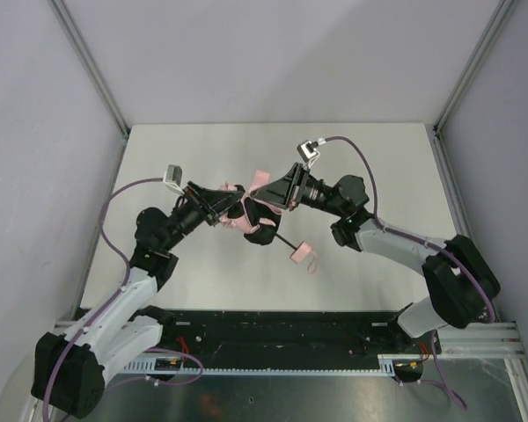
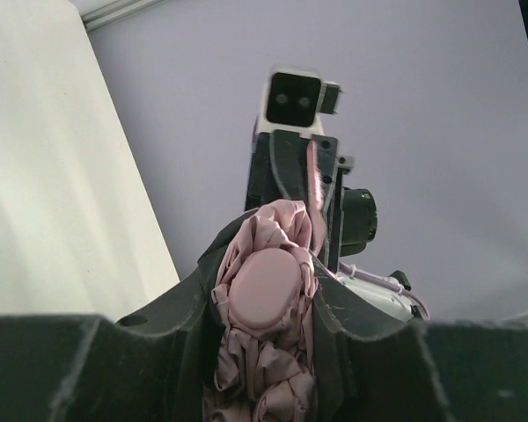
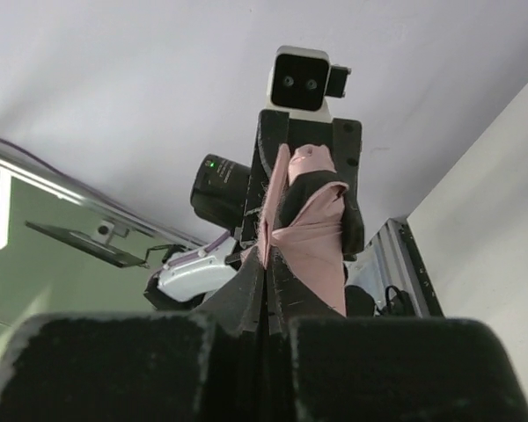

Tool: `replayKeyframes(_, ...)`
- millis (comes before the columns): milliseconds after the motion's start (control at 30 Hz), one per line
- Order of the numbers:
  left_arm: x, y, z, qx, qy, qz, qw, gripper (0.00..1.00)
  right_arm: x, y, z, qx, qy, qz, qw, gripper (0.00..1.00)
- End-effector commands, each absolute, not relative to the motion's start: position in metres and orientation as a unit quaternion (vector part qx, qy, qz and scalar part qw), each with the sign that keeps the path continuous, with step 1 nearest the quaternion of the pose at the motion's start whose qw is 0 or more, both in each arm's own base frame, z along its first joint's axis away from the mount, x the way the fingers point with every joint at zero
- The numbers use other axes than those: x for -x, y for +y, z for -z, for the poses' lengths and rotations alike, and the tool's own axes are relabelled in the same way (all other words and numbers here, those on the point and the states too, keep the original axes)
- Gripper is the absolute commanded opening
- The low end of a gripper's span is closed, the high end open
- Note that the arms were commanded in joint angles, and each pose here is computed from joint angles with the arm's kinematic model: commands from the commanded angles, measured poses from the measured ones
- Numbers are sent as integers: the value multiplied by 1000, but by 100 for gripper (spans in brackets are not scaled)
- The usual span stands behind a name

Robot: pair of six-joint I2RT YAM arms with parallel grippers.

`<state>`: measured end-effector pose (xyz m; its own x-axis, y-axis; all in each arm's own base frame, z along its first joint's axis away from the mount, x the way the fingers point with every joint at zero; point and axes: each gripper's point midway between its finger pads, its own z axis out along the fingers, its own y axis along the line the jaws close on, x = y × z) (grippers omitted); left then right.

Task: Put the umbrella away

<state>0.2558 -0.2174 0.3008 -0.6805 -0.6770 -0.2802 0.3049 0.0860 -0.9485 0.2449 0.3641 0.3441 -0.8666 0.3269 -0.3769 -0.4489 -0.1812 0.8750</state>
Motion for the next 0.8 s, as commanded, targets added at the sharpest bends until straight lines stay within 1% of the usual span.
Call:
replayKeyframes(0,-260,-211,-216,201,731,577,306,0,-168,333,-460,195,420,-789,404,0)
replayKeyframes(200,-264,-208,-209,221,734,574,287,0,-141,358,-433,278,457,-711,456,0)
replayKeyframes(300,-265,-208,-208,230,736,574,276,0,-134,374,-415,324,485,-652,484,0)
replayKeyframes(500,-267,-208,-209,241,739,571,265,0,-108,395,-395,406,499,-572,508,0)
replayKeyframes(600,-267,-211,-214,232,741,573,263,0,-102,404,-373,445,520,-522,509,0)
replayKeyframes(767,-268,-213,-220,216,750,567,265,0,-102,415,-332,511,546,-399,530,0)
